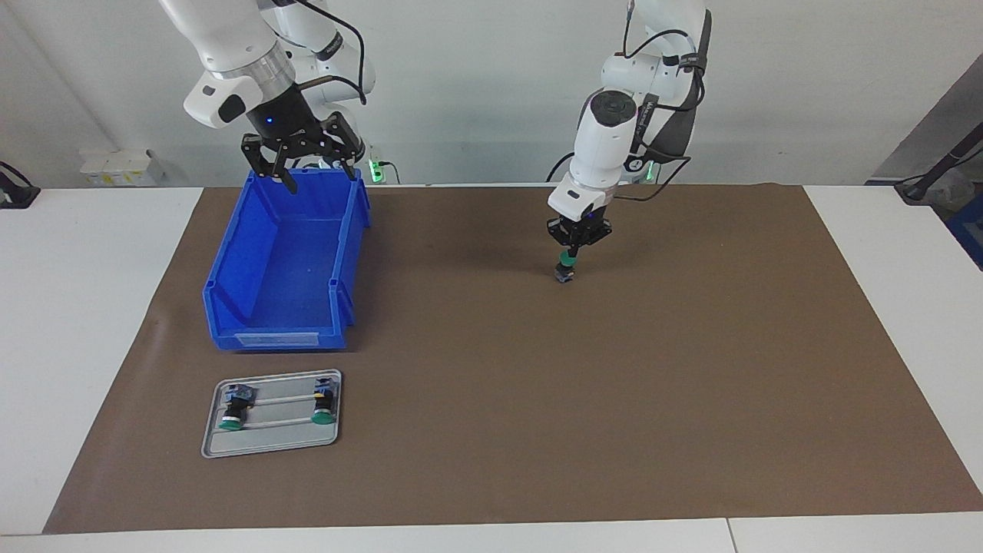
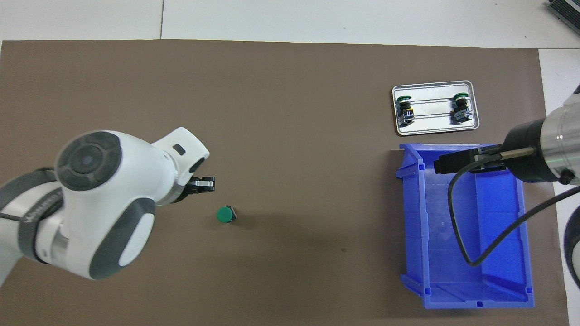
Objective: Place and press button with both arms
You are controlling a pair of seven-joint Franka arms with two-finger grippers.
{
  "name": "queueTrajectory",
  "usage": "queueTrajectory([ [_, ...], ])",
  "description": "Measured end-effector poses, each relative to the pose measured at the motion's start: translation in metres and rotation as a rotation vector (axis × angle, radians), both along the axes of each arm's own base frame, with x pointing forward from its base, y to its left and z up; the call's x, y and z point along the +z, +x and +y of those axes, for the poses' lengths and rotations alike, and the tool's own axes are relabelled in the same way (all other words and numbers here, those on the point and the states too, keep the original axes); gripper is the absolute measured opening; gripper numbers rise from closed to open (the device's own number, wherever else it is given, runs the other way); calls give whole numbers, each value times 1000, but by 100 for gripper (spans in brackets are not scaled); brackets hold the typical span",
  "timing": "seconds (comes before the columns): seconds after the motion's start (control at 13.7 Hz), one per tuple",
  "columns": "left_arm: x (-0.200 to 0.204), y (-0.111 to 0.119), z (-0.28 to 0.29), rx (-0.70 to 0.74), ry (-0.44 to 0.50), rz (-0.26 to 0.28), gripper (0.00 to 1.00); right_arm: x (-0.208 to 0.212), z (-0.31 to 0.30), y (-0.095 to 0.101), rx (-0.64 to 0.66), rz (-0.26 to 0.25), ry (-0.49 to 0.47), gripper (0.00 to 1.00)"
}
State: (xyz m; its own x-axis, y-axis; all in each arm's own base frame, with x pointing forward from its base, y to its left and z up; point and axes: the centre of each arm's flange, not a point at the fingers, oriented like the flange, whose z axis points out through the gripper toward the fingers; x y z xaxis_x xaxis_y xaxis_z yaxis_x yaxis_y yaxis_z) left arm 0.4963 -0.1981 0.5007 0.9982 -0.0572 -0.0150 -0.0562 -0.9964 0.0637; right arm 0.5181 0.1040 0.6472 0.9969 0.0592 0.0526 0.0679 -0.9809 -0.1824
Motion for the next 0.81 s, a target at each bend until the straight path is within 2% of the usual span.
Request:
queueTrajectory([
  [0.15, 35, 24, 71, -19, -5, 16, 1, -9, 44, 3, -56, -8, 11, 100],
  [0.37, 76, 36, 151, -8, -11, 34, 5, -30, 126, -3, -103, -14, 32, 100],
  [0.51, 100, 36, 161, -14, 19, 46, 22, -43, 172, -14, -136, -3, 38, 100],
  [0.66, 121, 35, 152, -39, 59, 44, 45, -71, 232, -26, -164, -24, 28, 100],
  [0.81, 128, 37, 140, -54, 64, 35, 69, -116, 294, -37, -152, -53, -1, 100],
])
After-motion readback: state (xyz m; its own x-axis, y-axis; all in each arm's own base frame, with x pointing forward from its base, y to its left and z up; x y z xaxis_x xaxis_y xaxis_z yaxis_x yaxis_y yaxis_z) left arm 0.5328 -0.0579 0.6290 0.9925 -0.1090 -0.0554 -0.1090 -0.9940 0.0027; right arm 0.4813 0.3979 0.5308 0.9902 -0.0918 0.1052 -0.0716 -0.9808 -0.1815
